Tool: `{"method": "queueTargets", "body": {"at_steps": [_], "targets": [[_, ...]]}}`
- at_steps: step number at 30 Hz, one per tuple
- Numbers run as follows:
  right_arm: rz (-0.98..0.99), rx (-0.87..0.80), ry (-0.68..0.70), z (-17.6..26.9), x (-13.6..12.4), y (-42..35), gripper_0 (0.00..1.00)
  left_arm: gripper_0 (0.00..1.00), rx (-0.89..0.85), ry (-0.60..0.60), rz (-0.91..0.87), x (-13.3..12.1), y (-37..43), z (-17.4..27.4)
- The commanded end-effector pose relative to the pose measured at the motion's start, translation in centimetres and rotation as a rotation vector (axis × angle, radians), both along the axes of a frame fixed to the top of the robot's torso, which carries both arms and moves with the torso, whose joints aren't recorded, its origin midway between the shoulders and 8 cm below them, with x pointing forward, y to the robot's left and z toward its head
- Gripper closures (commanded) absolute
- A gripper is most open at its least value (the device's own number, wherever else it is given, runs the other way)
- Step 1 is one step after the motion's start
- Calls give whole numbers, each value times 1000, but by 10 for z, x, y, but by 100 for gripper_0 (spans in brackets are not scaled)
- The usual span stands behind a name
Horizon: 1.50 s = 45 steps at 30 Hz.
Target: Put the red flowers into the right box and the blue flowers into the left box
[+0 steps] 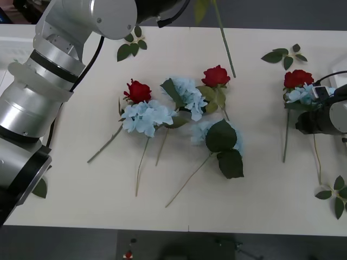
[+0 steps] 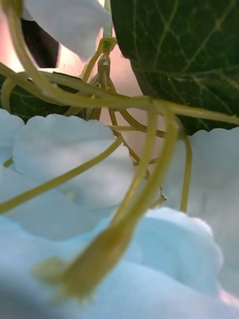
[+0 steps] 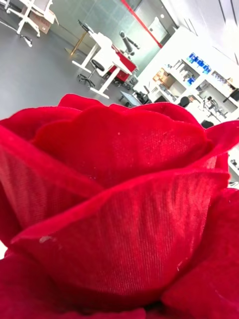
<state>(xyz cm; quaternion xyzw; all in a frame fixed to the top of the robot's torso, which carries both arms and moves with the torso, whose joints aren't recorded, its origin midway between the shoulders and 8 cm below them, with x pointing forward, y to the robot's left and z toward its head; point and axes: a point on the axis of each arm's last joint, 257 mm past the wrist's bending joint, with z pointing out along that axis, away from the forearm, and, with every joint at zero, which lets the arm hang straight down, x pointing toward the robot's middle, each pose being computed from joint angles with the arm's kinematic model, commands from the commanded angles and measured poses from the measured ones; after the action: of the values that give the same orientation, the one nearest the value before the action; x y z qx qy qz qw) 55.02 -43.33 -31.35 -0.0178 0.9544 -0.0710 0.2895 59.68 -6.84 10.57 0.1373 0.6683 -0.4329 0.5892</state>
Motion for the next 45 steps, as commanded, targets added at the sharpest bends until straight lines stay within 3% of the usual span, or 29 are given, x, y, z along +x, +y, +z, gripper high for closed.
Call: {"method": "queueTargets", "body": {"at_steps": [1, 9, 14, 24, 35, 45], "targets": [[50, -52, -32, 26, 13, -9, 2, 100, -45, -45, -29, -13, -11, 42], [207, 9, -68, 67, 11, 26, 0, 100, -45, -45, -29, -13, -11, 42], [358, 106, -91, 107, -15, 55, 0, 100, -45, -45, -29, -13, -11, 42], [626, 410, -265, 175, -60, 131, 0, 100, -45, -45, -29, -13, -11, 42], [785, 628, -614, 237, -49, 234, 0, 100, -45, -45, -29, -13, -11, 42], [819, 737, -796, 280, -33, 305, 0, 100, -45, -45, -29, -13, -11, 42]]}}
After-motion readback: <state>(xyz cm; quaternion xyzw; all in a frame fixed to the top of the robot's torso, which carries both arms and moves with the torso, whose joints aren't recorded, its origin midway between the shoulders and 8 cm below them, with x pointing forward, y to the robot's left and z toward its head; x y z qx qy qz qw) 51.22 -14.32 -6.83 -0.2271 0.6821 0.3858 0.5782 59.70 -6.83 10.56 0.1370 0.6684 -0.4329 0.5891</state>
